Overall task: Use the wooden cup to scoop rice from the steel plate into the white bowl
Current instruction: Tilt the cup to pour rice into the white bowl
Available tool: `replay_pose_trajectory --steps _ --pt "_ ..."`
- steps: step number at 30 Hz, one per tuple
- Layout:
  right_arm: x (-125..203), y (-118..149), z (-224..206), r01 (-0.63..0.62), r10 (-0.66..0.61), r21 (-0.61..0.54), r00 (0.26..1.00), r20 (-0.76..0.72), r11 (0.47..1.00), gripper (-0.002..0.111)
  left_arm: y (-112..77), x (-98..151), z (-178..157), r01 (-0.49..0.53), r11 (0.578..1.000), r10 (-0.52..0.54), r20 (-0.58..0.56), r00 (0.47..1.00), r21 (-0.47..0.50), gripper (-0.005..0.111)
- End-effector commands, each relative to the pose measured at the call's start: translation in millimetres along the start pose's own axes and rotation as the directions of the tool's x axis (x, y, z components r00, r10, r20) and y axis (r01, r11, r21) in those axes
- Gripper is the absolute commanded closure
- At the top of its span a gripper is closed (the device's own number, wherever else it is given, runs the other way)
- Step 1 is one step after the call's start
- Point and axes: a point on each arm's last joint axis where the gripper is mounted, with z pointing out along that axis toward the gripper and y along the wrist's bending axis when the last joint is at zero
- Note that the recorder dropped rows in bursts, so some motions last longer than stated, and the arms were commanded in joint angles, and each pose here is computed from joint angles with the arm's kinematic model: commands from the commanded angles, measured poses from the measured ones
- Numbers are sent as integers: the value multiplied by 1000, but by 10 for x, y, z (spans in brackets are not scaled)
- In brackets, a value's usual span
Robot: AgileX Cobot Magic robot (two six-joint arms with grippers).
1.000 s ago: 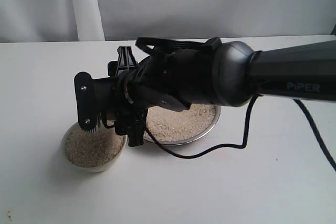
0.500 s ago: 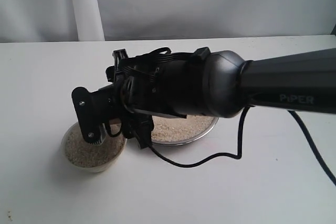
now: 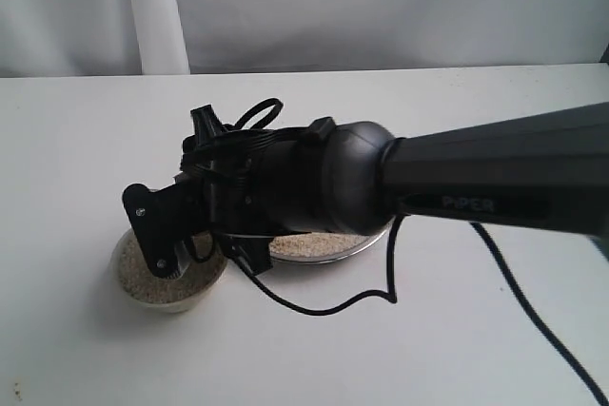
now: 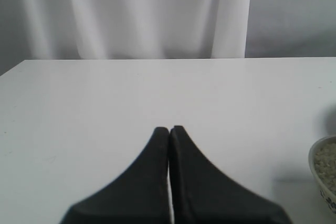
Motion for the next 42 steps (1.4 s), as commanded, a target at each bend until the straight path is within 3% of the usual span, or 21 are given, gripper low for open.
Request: replay_pose_trajectory --steps 1,12,42 --pt "-132 -168 -53 6 -6 58 1000 0 998 108 -1 -1 0 3 1000 -3 7 1000 2 107" --pt "-274 -94 -149 160 -157 33 986 -61 987 108 -1 -1 0 3 1000 -3 7 1000 2 107" --pt "-338 -72 -218 333 -325 40 935 -145 942 108 -1 -1 0 3 1000 -3 7 1000 2 107"
